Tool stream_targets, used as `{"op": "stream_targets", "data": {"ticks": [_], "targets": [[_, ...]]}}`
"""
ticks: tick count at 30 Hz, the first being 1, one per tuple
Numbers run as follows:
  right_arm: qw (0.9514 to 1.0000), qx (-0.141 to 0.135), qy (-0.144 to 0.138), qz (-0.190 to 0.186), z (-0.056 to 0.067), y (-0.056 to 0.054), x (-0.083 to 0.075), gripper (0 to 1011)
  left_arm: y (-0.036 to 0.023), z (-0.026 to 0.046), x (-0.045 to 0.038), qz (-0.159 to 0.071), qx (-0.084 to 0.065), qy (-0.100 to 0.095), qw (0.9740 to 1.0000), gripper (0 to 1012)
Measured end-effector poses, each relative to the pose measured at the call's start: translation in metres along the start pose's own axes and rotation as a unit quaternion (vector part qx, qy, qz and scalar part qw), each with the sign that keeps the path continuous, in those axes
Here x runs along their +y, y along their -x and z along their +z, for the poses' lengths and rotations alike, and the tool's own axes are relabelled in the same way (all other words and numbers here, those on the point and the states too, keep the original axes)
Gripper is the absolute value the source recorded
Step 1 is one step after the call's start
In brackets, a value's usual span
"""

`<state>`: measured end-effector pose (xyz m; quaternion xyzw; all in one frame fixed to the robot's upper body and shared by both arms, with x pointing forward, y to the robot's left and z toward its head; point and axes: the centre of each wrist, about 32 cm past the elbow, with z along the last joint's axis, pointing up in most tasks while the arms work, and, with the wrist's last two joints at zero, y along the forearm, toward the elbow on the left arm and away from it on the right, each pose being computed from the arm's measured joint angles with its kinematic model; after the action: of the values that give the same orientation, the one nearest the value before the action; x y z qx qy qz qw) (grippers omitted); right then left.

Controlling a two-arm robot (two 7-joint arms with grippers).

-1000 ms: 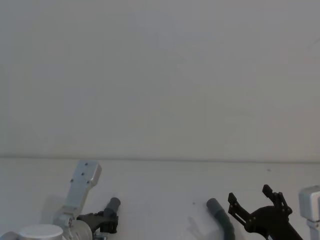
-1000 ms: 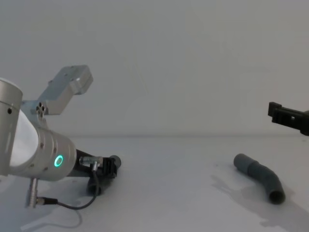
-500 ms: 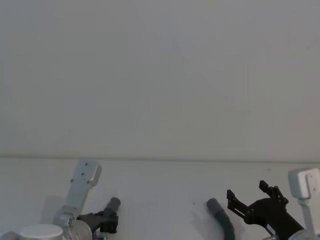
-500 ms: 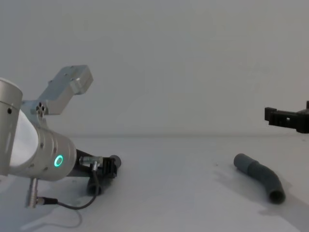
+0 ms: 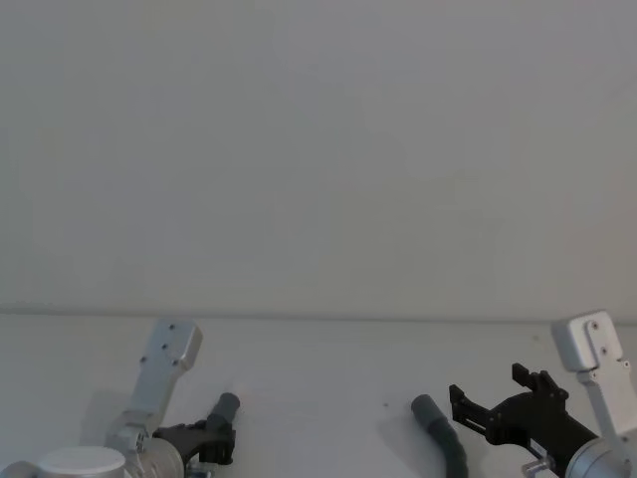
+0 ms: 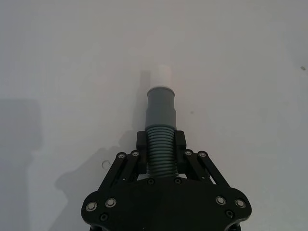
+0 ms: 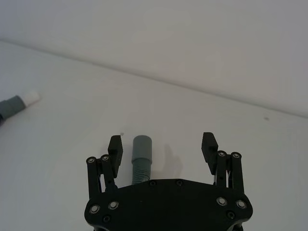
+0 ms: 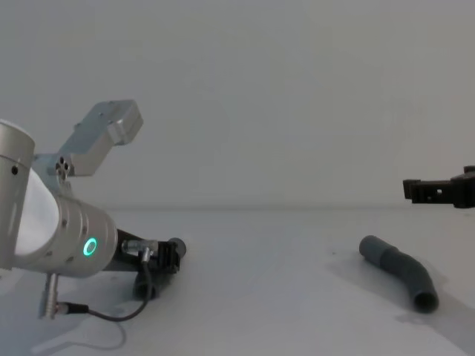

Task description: Use both hands to pick up one end of the pipe from the table, align the ends, and insert them.

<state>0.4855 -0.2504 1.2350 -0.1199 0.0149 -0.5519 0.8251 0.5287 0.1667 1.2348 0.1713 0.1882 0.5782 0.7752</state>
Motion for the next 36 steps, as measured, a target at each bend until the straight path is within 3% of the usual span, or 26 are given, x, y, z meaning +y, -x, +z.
{"op": "stream_targets", "data": {"ticks": [16, 36], "targets": [[0.9983, -0.002, 0.058, 0.006, 0.006, 0.007, -0.005, 1002, 0.0000, 0.0000, 0.0000, 0.000, 0.000, 0.000, 1.0000, 294], [0.9963, -0.005, 0.086, 0.001, 0.004, 0.026, -0.003, 1002, 0.0000, 0.0000, 0.0000, 0.000, 0.000, 0.000, 1.0000, 294]]}}
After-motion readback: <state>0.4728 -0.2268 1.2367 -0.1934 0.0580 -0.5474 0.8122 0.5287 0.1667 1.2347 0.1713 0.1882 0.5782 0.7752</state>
